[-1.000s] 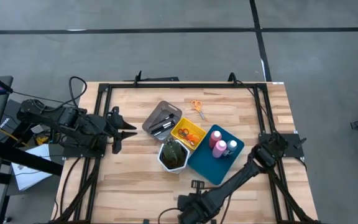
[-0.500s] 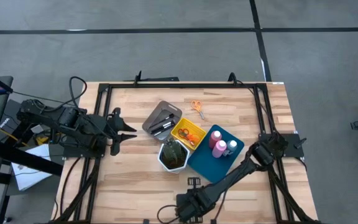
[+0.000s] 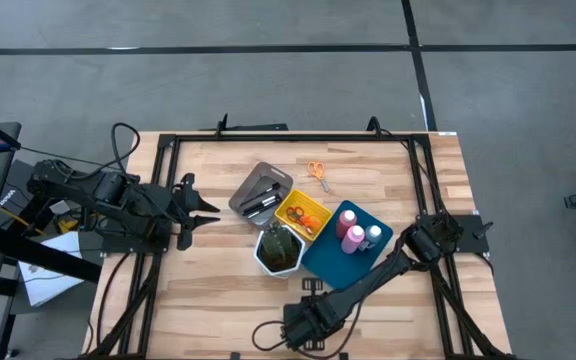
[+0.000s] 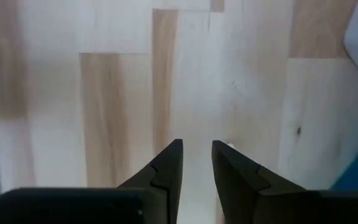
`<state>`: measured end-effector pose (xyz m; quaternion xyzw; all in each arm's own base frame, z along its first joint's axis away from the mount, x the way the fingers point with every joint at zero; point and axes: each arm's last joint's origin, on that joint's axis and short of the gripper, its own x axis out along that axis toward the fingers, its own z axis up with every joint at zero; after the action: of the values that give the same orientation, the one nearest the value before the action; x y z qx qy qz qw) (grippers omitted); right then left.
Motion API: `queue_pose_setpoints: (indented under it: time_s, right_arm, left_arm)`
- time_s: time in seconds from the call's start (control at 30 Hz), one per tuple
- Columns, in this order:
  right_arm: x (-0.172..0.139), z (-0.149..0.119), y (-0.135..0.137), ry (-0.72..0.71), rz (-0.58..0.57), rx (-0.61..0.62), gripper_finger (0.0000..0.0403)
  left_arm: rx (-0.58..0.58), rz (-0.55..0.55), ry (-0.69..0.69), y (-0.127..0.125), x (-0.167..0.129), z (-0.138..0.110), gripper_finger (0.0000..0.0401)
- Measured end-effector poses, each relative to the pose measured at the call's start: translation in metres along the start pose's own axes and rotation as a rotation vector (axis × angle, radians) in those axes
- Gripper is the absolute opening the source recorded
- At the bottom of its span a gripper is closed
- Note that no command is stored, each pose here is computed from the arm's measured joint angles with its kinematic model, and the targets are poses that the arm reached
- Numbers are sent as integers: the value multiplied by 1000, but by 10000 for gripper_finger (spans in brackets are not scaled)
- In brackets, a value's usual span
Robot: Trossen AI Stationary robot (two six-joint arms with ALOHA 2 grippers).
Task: Pick & Place Paint Supplies
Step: Put the makeup brush into the black bin
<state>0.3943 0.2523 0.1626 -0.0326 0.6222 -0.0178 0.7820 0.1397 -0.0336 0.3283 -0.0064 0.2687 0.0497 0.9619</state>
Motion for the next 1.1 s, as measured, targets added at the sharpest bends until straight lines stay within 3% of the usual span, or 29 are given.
queue_pose_setpoints:
  time_s: [0.27,0.63,1.1]
  right_arm:
    - [1,0,-6,0,-62,-7,82]
    - [20,-7,-8,20,-31,-7,82]
    - [14,-11,-13,60,-77,-8,82]
  left_arm:
    - [21,0,0,0,0,0,94]
    - [27,0,0,0,0,0,94]
    - [50,0,0,0,0,0,94]
